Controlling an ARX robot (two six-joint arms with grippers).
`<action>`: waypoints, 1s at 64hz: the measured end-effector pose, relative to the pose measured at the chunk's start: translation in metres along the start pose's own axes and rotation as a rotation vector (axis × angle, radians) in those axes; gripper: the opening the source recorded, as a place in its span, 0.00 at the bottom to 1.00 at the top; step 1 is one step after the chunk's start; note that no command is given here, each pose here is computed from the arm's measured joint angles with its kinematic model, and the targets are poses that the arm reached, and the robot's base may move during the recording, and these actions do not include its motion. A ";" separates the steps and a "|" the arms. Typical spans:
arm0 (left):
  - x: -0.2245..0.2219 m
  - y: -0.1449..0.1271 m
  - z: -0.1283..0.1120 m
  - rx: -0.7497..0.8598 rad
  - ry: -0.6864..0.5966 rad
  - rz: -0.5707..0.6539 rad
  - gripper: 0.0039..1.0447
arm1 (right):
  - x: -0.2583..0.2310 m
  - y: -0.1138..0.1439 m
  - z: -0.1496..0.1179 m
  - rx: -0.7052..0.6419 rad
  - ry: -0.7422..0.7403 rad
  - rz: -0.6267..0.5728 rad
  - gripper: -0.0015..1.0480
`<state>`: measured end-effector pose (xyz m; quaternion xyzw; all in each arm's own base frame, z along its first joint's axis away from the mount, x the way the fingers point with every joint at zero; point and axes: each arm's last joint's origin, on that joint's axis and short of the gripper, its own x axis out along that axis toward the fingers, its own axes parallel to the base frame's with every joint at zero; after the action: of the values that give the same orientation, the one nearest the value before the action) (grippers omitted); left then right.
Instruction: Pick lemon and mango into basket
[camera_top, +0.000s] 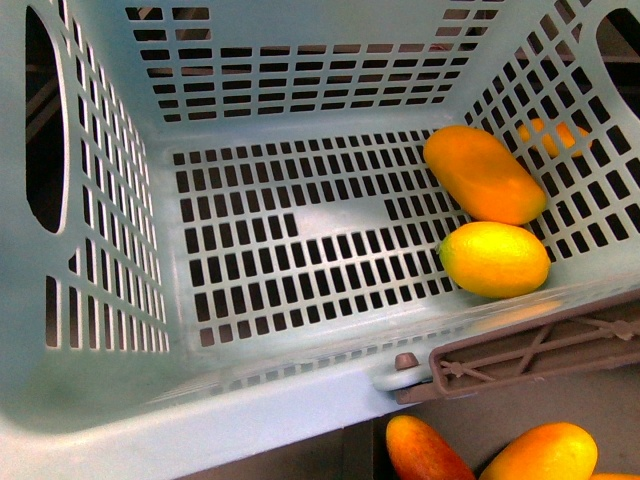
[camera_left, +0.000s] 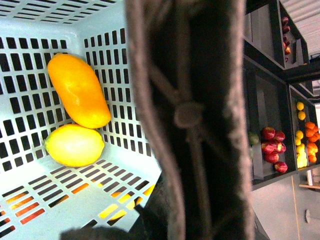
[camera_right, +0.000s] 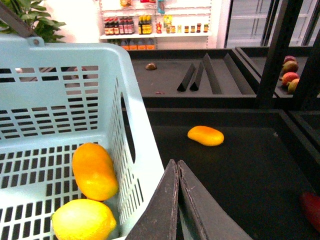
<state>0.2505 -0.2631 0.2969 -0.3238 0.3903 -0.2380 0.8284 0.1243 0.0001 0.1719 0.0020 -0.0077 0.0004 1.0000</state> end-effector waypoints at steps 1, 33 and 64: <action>0.000 0.000 0.000 -0.001 0.000 0.000 0.04 | -0.001 0.000 0.000 0.000 -0.002 0.000 0.02; 0.000 0.000 0.000 0.000 0.000 0.000 0.04 | -0.014 0.000 0.001 0.000 -0.003 0.000 0.02; 0.000 0.000 0.000 -0.001 0.001 -0.001 0.04 | -0.027 0.000 -0.002 0.000 0.004 0.000 0.02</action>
<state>0.2505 -0.2631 0.2969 -0.3243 0.3907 -0.2382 0.8279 0.0971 0.0001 0.1690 0.0018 -0.0058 0.0002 1.0000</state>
